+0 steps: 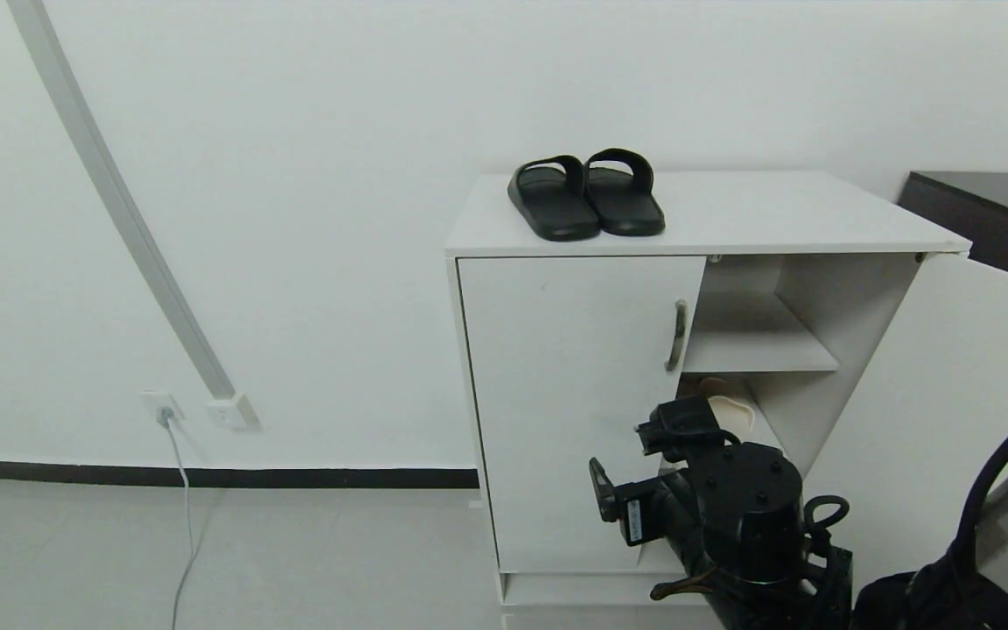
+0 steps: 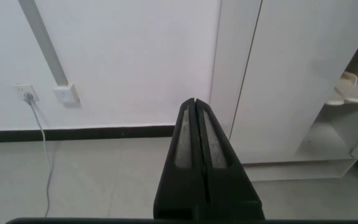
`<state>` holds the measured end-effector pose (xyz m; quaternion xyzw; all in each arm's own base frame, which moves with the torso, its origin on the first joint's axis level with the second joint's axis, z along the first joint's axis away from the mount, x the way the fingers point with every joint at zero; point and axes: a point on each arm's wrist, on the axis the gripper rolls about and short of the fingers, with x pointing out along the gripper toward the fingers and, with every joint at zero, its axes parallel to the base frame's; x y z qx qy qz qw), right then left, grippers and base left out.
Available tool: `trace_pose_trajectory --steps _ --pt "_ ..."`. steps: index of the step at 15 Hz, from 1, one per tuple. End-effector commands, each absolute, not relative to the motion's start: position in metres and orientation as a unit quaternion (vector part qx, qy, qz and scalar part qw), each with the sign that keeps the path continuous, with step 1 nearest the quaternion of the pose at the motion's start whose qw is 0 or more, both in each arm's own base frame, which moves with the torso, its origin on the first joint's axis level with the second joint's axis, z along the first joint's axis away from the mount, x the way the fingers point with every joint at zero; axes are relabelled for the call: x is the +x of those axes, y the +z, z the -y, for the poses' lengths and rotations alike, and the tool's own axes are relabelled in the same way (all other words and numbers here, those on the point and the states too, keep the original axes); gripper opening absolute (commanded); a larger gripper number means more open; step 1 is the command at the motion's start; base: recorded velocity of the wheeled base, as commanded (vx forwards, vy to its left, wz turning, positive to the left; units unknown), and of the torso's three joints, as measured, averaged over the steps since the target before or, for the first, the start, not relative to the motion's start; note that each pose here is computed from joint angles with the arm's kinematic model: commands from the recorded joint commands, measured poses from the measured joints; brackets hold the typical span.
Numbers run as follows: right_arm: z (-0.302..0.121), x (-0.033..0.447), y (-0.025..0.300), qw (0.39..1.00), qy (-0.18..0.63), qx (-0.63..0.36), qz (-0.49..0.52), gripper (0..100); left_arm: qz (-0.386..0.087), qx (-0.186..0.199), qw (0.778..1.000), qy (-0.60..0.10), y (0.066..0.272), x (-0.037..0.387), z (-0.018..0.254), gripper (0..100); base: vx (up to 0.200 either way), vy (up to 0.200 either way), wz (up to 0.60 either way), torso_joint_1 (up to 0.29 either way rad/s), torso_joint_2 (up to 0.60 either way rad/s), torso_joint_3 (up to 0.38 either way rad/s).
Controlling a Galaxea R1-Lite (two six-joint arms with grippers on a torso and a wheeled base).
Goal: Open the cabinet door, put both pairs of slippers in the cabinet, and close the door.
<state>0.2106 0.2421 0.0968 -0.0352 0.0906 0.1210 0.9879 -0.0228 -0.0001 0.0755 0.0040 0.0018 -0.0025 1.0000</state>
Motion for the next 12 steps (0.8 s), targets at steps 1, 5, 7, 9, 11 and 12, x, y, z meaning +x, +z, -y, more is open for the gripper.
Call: trace_pose_trajectory --steps 1,5,7,9,11,12 --pt "-0.2420 0.2104 0.0974 0.988 0.121 -0.034 -0.090 100 -0.002 0.005 1.000 -0.002 0.0756 -0.0228 0.0002 0 0.000 0.000 0.00 0.149 -0.48 -0.325" --pt "-0.2420 0.2104 0.0974 0.988 0.121 -0.035 -0.090 100 -0.002 0.004 1.000 -0.002 0.0756 -0.0228 0.0002 0 0.000 0.000 0.00 0.178 -0.49 -0.319" --pt "-0.2418 0.2102 0.0971 0.988 0.121 -0.035 -0.090 100 -0.002 0.005 1.000 -0.002 0.0756 -0.0228 0.0002 0 0.000 0.000 0.00 0.190 -0.52 -0.310" --pt "-0.2411 0.2097 0.0974 0.988 0.120 -0.035 -0.090 100 -0.002 0.004 1.000 -0.002 0.0756 -0.0228 0.0002 0 0.000 0.000 0.00 0.215 -0.52 -0.315" --pt "-0.2407 0.2093 0.0968 0.988 0.120 -0.036 -0.091 100 -0.002 0.004 1.000 -0.002 0.0756 -0.0228 0.0002 0 0.000 0.000 0.00 0.217 -0.53 -0.312" --pt "-0.2403 0.2096 0.0974 0.988 0.120 -0.034 -0.090 100 -0.002 0.004 1.000 -0.002 0.0756 -0.0228 0.0002 0 0.000 0.000 0.00 0.227 -0.55 -0.315"
